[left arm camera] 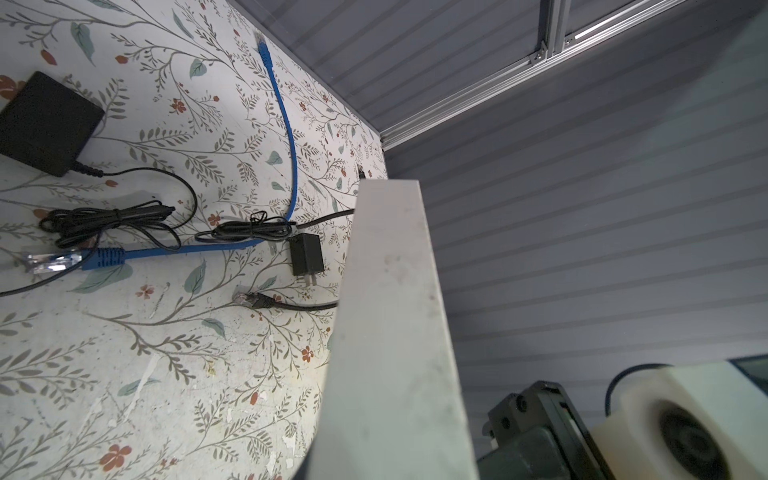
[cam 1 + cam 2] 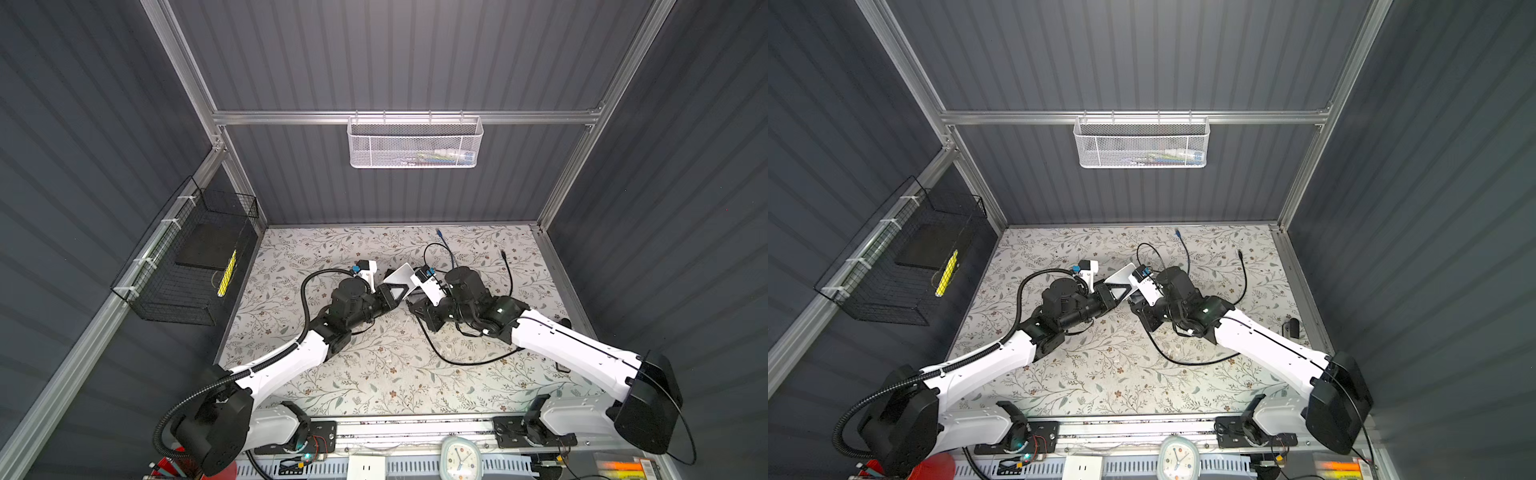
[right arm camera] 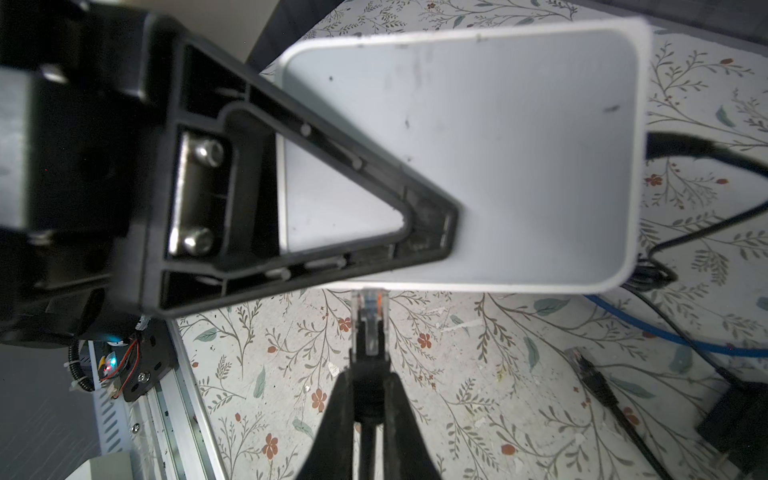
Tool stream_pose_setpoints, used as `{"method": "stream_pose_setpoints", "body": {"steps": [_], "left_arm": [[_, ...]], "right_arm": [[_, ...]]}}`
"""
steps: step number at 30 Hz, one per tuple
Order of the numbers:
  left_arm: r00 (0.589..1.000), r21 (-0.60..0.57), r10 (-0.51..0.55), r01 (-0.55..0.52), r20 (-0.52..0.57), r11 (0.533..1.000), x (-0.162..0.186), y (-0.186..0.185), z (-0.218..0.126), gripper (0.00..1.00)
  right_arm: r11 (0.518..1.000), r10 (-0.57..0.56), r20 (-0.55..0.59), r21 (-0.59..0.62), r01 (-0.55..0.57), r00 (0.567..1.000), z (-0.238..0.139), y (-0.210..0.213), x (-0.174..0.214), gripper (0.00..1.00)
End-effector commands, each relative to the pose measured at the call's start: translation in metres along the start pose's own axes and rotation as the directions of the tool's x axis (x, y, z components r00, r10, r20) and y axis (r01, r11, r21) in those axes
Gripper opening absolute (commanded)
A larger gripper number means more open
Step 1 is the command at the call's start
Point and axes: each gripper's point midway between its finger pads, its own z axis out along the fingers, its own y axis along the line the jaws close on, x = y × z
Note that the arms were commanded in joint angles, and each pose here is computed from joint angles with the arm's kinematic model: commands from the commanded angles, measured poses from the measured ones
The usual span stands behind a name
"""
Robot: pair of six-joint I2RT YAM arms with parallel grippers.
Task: Insert the plug into the switch port
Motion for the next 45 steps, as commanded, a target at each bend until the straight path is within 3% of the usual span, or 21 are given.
{"method": "stream_pose_setpoints", "body": {"steps": [1,23,45], "left_arm": [[0.999,0.072,0.018,-0.02,0.027,0.997,-0.011,-0.028,0.001,0.0],[0.997,0.04,0.051,-0.054,0.054,0.998,-0.017,-0.031,-0.006,0.0],[0.998,-0.003,0.05,-0.05,0.036,0.999,-0.015,-0.021,-0.001,0.0]], "right_arm": [[1.0,-0.019,0.003,0.008,0.019,1.0,0.003,0.002,-0.008,0.0],[1.0,0.005,-0.025,0.028,-0.005,1.0,0.005,0.001,0.01,0.0],[0.999,-0.012,-0.013,0.049,0.013,1.0,0.003,0.002,-0.002,0.0]]}}
